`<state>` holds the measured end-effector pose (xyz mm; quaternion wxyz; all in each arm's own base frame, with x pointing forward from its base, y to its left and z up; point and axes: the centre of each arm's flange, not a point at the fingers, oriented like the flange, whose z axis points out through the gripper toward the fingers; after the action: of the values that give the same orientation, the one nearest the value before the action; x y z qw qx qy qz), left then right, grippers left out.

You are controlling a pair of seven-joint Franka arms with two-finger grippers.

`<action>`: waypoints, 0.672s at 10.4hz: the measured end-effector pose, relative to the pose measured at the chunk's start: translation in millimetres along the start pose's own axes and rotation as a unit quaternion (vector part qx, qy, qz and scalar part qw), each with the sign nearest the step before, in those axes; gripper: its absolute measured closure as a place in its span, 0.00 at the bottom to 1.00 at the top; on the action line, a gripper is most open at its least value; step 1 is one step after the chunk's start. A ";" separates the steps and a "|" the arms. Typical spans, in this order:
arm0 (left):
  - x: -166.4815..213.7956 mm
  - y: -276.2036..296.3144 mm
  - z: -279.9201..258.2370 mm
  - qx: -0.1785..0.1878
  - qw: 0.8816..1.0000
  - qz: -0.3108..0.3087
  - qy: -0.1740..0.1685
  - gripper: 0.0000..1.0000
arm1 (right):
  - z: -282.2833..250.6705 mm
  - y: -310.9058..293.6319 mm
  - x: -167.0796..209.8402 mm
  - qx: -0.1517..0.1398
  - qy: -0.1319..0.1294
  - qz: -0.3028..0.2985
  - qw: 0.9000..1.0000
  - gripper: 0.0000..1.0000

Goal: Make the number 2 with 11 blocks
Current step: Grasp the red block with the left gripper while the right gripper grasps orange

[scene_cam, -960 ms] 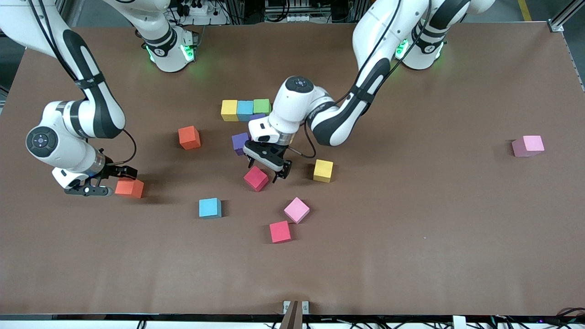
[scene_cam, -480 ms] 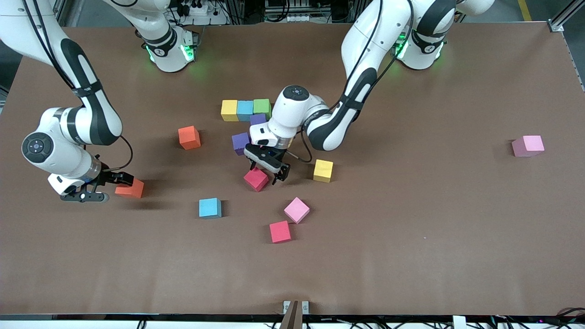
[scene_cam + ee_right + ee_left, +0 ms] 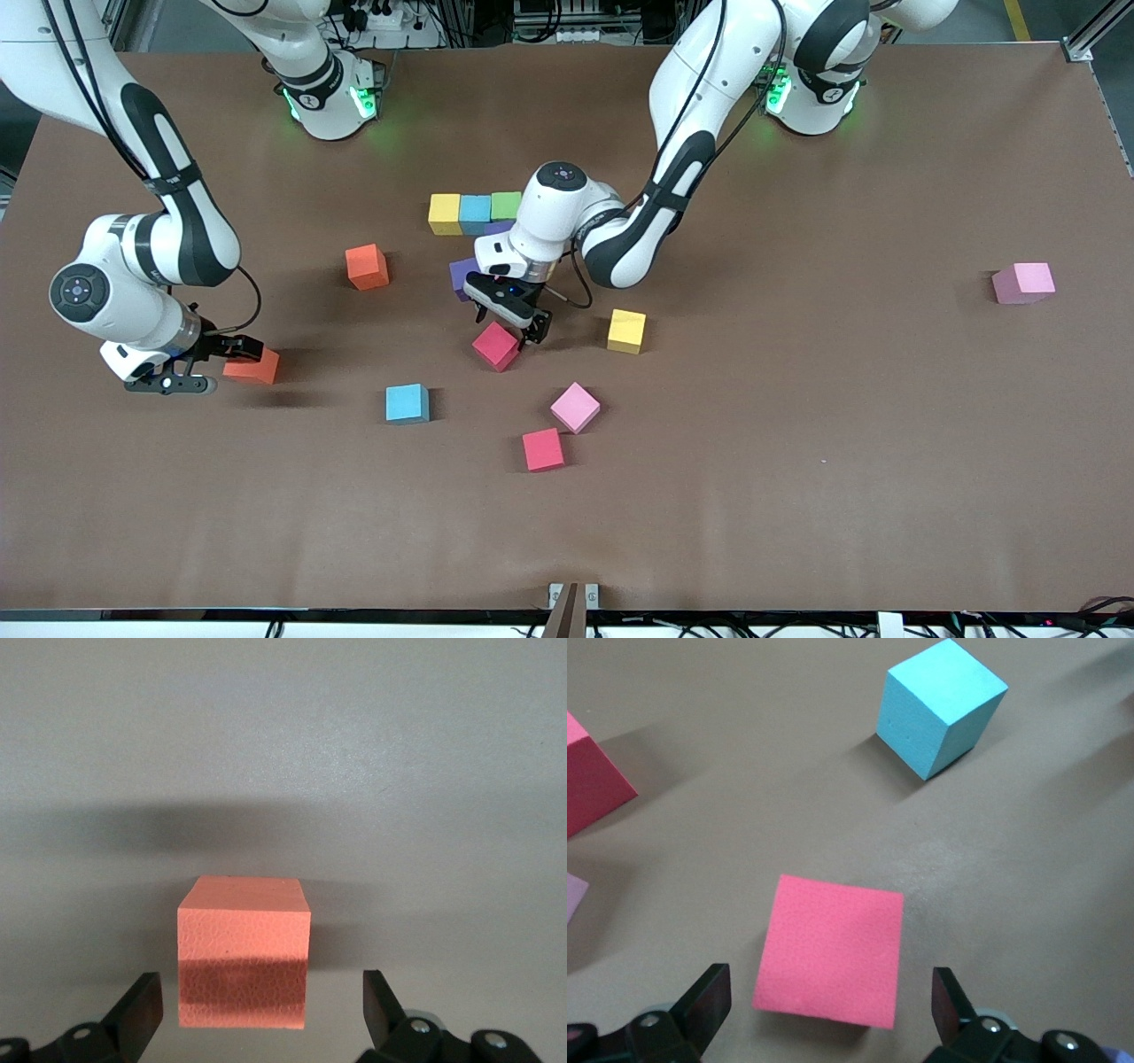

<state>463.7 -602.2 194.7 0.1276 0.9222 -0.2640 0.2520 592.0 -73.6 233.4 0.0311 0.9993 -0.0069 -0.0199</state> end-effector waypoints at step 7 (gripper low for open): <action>3.1 -4.8 15.0 0.012 1.000 0.008 0.011 0.22 | 13.7 -1.9 6.1 0.005 0.009 0.007 1.000 0.29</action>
<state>474.6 -605.0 183.3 0.1170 0.9190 -0.2664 0.2660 597.6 -72.6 219.4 0.0266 0.9995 -0.0139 -0.0104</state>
